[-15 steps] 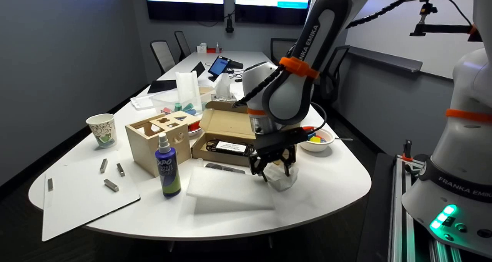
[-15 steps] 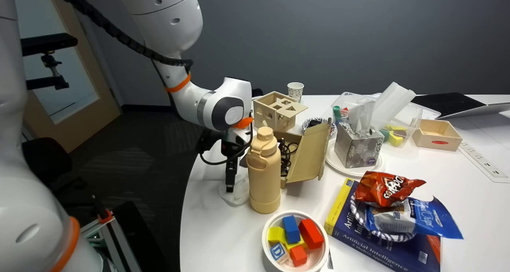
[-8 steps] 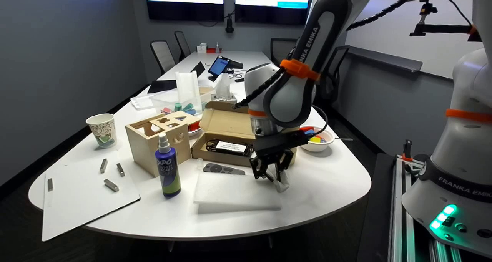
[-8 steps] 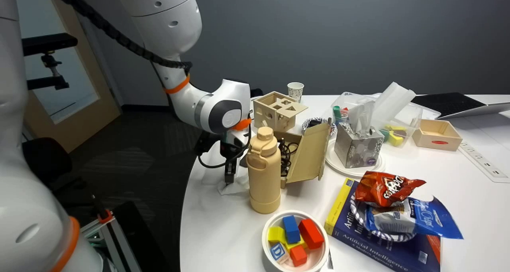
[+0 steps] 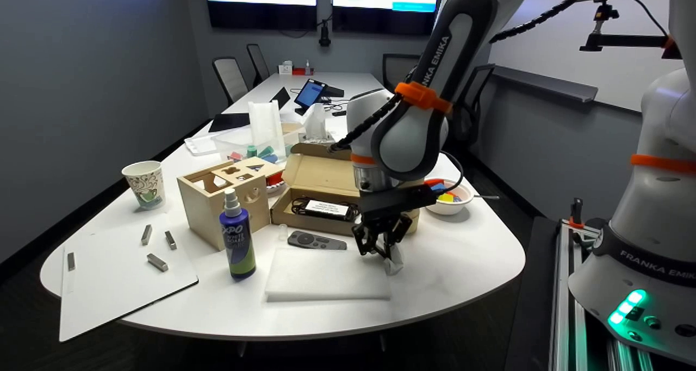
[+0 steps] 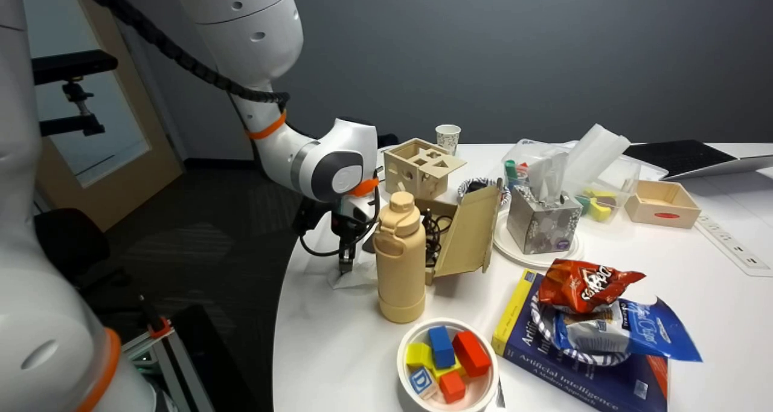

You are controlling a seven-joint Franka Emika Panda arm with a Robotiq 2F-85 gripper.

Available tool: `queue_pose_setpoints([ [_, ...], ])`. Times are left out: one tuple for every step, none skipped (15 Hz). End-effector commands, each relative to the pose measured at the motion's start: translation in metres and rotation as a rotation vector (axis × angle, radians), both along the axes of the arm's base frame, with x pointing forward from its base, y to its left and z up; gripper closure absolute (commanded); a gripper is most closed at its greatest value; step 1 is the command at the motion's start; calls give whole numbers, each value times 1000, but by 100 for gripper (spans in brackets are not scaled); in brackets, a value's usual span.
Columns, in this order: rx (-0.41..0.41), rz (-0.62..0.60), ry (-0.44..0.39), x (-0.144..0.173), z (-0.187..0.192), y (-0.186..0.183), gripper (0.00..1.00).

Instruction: Use the white napkin to wipe the table.

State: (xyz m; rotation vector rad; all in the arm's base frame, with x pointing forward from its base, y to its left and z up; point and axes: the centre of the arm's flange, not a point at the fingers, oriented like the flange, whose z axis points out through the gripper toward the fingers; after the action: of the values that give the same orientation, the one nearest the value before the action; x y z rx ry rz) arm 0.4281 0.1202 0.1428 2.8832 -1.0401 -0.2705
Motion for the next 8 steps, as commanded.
queue_pose_setpoints([
  [73, 86, -60, -19, 29, 14, 99],
  [86, 114, -74, -20, 35, 21, 99],
  [96, 139, -81, -22, 40, 27, 99],
  [113, 166, -86, -22, 42, 33, 99],
  [131, 183, -82, -21, 43, 38, 99],
  [153, 194, -77, -20, 41, 42, 99],
  [169, 197, -71, -21, 38, 44, 99],
  [190, 193, -61, -21, 32, 44, 99],
])
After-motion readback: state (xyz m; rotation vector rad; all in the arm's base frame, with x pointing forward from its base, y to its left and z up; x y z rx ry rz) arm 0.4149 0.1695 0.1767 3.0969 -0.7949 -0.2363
